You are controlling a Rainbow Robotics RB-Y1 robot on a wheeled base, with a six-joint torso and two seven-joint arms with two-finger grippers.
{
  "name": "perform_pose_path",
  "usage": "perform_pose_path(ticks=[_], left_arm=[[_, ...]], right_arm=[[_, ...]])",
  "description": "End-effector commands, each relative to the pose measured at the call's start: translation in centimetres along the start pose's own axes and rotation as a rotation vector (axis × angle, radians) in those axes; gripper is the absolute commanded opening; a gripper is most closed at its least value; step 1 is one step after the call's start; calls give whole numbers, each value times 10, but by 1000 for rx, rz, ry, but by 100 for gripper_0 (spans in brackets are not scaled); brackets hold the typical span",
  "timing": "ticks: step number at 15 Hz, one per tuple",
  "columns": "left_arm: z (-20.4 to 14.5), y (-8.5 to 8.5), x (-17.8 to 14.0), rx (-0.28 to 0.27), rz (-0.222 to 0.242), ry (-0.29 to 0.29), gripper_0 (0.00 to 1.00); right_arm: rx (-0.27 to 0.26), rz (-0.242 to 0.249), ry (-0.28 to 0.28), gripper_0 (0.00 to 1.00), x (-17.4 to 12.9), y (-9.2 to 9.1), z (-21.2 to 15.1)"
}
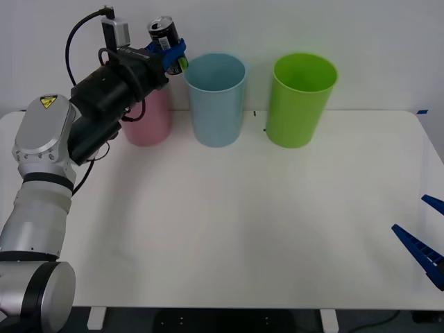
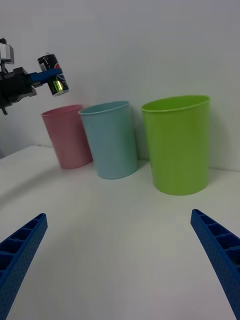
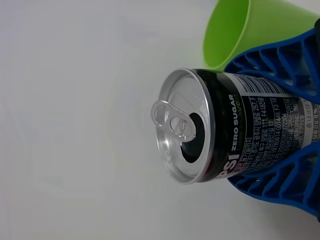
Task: Grasp the object on the table and drop it into the matching bin: aluminum can to the light blue bin, PET bottle to the pink bin.
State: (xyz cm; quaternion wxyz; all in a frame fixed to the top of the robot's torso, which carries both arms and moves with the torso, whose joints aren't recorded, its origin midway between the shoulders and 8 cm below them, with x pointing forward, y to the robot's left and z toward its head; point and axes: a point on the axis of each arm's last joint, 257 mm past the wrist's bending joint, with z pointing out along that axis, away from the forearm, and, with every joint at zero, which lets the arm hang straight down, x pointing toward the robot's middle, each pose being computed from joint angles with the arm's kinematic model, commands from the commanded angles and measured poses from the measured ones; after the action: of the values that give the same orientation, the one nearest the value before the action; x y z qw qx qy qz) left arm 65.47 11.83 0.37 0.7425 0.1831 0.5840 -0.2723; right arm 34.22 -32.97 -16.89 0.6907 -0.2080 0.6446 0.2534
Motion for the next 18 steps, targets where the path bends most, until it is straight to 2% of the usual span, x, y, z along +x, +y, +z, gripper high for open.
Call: perform_pose_path(ticks=[1,3,6,9,10,13,18], left_arm=[[29,4,3,-19,10,37,0],[49,0,6,-32,12,55,0],[79,-10,8,-94,37,61,0],[101,-16,15,-176,108,76,0],[105,-18,15,-189,116,77,0],[111,-24,15,-204,135,78,0],[112,-30,17,-195,139,83,0]], right_arm=[[0,0,0,100,0,0,0],[0,0,0,100,0,0,0],[0,0,0,100,0,0,0],[0,0,0,100,0,0,0],[0,0,0,100,0,0,0],[0,0,0,100,0,0,0],[0,0,0,100,0,0,0]])
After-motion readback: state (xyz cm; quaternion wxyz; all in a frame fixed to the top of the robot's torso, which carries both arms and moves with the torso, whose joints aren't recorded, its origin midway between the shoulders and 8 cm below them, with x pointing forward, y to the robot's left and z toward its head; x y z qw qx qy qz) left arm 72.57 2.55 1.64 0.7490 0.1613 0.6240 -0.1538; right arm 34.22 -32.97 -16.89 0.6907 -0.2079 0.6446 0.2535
